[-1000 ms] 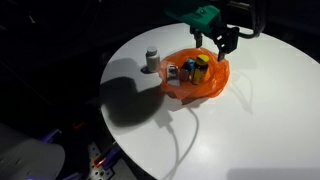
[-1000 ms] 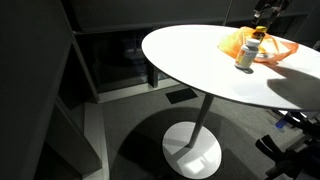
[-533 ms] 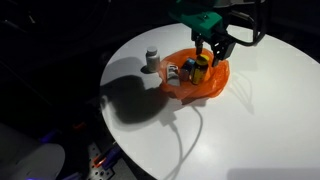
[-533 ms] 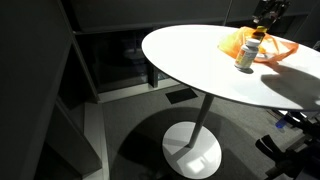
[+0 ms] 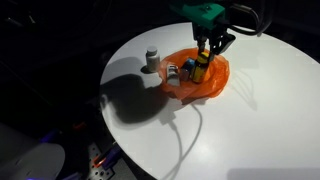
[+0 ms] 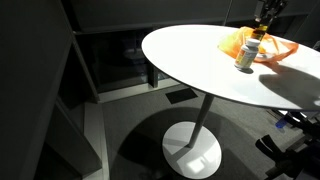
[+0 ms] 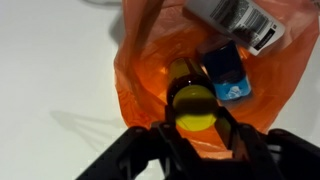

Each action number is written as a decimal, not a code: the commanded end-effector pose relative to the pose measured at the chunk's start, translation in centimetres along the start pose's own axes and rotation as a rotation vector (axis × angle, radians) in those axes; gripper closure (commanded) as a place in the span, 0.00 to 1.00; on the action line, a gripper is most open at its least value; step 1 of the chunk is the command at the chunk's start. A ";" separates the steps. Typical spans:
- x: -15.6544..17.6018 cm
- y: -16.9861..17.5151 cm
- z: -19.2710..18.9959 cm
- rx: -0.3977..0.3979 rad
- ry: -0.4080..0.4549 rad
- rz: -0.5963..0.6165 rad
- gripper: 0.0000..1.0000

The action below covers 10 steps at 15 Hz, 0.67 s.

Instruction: Place the yellow bottle next to the white one

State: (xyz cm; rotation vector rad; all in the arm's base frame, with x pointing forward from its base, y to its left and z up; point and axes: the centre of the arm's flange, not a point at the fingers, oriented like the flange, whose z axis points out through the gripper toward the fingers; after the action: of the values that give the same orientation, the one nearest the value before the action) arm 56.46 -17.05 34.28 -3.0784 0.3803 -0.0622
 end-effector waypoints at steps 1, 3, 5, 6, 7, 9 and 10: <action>0.0 -2.1 -2.9 0.018 0.026 -0.046 0.81; -0.3 -4.0 -4.4 0.015 0.049 -0.077 0.81; -0.7 -6.3 -6.2 0.013 0.078 -0.116 0.81; -0.9 -7.5 -7.1 0.009 0.094 -0.139 0.81; -1.2 -8.7 -8.1 0.006 0.110 -0.162 0.81; -1.8 -10.8 -9.6 0.006 0.141 -0.213 0.81; -2.1 -11.8 -10.3 0.007 0.156 -0.237 0.81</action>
State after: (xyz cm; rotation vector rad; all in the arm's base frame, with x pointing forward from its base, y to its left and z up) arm 57.78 -7.73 42.47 -3.0942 0.1045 -0.2689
